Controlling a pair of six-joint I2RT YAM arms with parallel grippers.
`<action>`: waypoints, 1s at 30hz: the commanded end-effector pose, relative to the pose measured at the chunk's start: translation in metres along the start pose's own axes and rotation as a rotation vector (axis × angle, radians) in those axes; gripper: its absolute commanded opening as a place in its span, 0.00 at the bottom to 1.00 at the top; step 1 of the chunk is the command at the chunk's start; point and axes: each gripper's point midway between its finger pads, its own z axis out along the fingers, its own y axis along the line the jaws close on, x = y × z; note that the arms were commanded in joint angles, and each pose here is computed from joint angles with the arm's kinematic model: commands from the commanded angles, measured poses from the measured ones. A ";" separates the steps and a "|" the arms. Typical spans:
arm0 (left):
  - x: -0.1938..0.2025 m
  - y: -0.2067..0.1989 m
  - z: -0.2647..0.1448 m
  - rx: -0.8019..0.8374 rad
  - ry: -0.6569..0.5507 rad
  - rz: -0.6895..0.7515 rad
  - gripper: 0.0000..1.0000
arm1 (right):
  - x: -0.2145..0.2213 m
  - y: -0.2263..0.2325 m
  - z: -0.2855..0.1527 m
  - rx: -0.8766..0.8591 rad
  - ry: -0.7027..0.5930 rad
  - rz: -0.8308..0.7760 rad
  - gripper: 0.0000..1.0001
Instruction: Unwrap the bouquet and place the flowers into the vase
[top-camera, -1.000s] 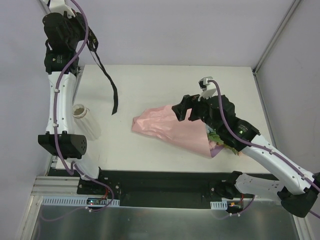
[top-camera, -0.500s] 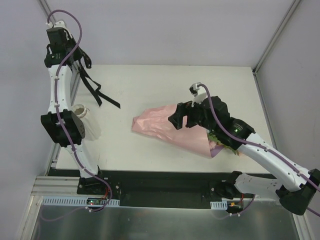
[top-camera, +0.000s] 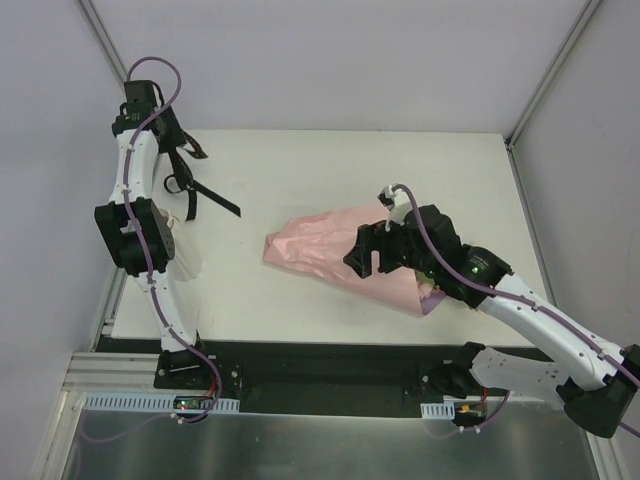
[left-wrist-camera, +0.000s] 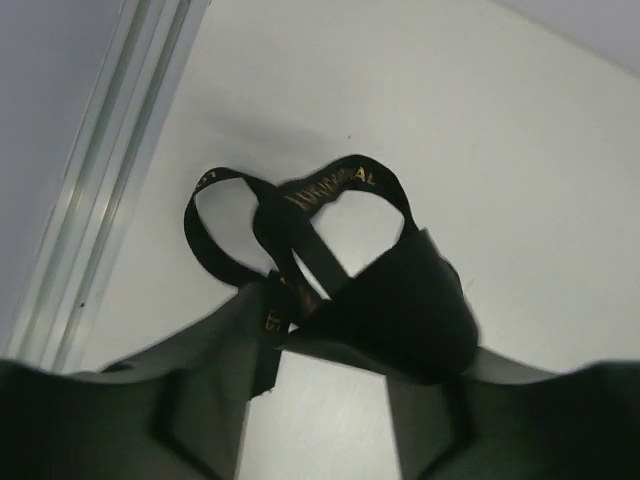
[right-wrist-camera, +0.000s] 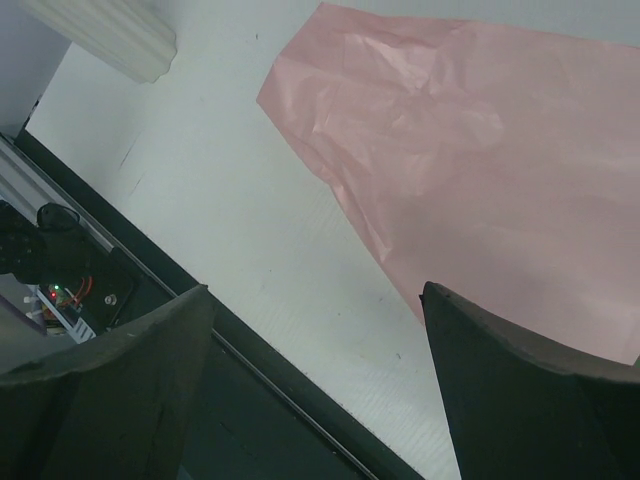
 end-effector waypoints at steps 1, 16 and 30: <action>-0.005 0.002 -0.022 -0.018 -0.008 -0.023 0.60 | -0.010 -0.008 -0.010 0.045 -0.067 0.029 0.88; 0.007 -0.112 -0.163 0.474 -0.075 -0.006 0.83 | 0.033 -0.039 0.022 0.219 0.161 0.078 0.88; 0.212 -0.254 -0.191 0.847 0.227 0.429 0.77 | 0.156 0.005 0.052 0.085 0.441 0.143 0.85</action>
